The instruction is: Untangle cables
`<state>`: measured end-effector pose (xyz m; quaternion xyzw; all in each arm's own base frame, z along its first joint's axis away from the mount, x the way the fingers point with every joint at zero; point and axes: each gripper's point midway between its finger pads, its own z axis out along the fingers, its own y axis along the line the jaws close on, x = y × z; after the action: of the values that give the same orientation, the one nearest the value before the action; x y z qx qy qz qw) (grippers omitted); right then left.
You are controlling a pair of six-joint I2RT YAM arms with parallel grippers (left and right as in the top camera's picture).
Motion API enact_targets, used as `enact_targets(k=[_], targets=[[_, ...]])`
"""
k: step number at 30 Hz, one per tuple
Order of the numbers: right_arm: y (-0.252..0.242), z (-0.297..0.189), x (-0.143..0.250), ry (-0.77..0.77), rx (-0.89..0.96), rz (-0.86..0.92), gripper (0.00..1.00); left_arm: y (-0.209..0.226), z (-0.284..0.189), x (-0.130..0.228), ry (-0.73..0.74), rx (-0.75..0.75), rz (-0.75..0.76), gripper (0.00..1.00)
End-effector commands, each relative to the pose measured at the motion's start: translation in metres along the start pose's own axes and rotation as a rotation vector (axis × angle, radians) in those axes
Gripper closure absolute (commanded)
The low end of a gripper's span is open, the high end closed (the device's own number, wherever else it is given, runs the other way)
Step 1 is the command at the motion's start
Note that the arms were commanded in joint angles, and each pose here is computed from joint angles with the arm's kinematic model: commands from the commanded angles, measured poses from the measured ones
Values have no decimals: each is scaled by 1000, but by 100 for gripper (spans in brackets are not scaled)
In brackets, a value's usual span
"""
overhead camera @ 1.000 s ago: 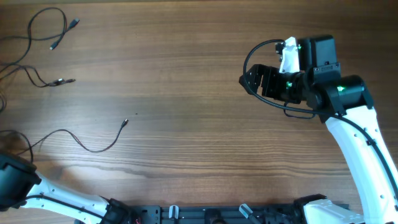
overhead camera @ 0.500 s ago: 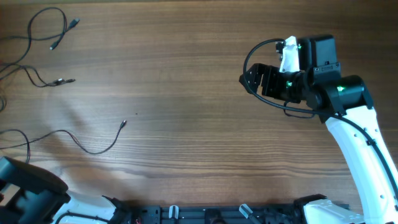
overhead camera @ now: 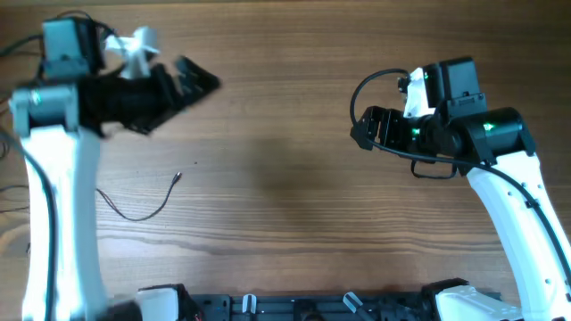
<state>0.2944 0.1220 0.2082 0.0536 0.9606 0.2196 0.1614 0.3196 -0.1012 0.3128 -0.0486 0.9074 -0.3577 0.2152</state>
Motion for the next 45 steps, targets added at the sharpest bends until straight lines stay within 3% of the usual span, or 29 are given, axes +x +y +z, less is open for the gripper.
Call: enact_targets(k=[1,4,9,18,31,34,37,45], targets=[[0,-4,-6,-26,11,-15,0,-41,-21,34,-71,-82,183,0],[2,-4,-11,-45,3,-20,0,-66,-55,59,-192,-110,218,0],[2,-4,-11,-46,3,-21,0,-81,-90,78,-273,-49,264,0],[2,-4,-11,-46,3,-21,0,-60,-89,106,-166,-114,215,0],[1,-1,-11,-35,7,-18,0,-58,-88,109,-154,-121,209,0],[4,-13,-11,-72,-4,-34,0,-58,-88,109,-154,-121,210,0],[-10,-39,-19,-199,96,-47,0,-57,-88,109,-154,-121,209,0],[-14,-64,-22,-301,132,-28,0,-58,-88,109,-154,-121,209,0]])
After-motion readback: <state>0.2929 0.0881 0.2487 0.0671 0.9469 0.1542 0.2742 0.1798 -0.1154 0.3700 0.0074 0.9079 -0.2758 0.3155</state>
